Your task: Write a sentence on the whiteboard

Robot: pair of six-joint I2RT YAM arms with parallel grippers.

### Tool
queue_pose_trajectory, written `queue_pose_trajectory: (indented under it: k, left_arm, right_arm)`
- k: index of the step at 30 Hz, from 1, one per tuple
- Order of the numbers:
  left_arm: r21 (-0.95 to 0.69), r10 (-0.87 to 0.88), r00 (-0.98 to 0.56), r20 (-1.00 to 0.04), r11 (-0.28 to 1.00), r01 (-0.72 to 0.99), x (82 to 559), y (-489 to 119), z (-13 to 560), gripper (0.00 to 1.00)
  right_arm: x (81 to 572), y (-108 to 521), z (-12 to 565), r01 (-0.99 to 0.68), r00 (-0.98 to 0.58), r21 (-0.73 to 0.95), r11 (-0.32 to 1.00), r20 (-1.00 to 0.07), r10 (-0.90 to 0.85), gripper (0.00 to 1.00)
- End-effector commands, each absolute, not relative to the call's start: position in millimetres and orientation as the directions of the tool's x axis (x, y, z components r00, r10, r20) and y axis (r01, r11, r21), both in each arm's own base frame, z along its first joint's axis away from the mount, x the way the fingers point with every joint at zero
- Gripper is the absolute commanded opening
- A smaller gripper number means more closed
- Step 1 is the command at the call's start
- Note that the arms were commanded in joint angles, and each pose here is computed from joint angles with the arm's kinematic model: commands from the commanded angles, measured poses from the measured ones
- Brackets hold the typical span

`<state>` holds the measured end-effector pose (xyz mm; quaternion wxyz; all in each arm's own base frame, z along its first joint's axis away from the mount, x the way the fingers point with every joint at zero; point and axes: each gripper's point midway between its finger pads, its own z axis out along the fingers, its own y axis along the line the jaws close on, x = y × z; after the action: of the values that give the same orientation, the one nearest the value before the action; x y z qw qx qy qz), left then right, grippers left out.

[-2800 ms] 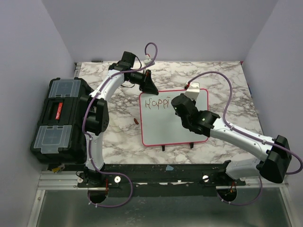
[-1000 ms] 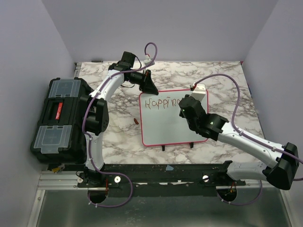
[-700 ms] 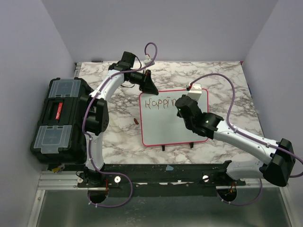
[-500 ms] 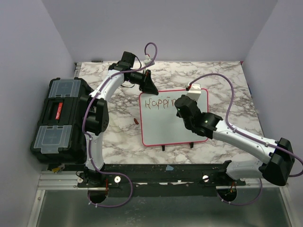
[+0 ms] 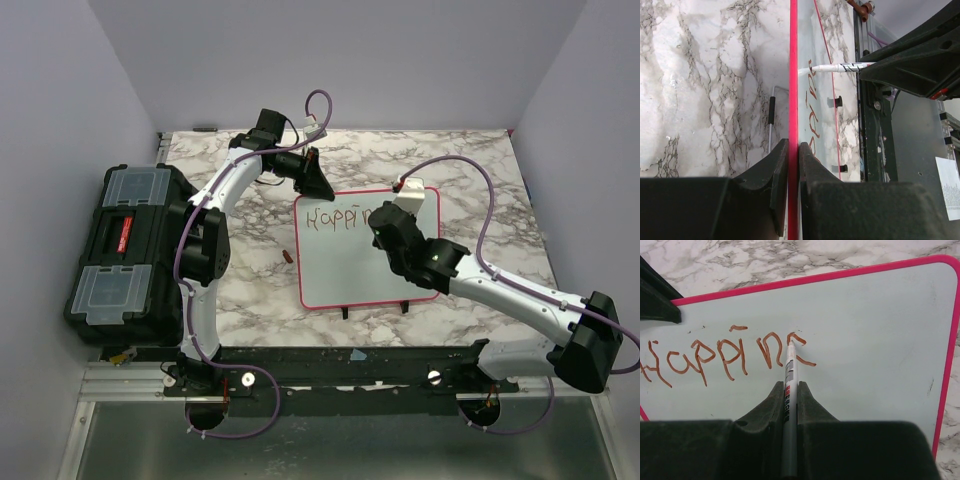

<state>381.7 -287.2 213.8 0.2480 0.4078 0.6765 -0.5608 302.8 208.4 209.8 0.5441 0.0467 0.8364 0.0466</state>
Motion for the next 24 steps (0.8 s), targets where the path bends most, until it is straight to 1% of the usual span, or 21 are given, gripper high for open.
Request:
queue_pose_trajectory:
  k: [1, 14, 24]
  left_arm:
    - [-0.454, 0.225, -0.436, -0.871, -0.036, 0.890, 378, -288, 248, 0.00]
    - [-0.453, 0.225, -0.434, -0.872, -0.037, 0.891, 377, -288, 248, 0.00]
    - [-0.453, 0.225, -0.435, -0.872, -0.036, 0.891, 377, -288, 248, 0.00]
  right_arm:
    - [299, 194, 202, 0.072, -0.406, 0.099, 0.992, -0.906, 0.120, 0.01]
    - [297, 184, 202, 0.106, -0.402, 0.079, 0.991, -0.908, 0.116, 0.01]
    - [298, 189, 209, 0.088, -0.401, 0.098, 0.991, -0.908, 0.125, 0.01]
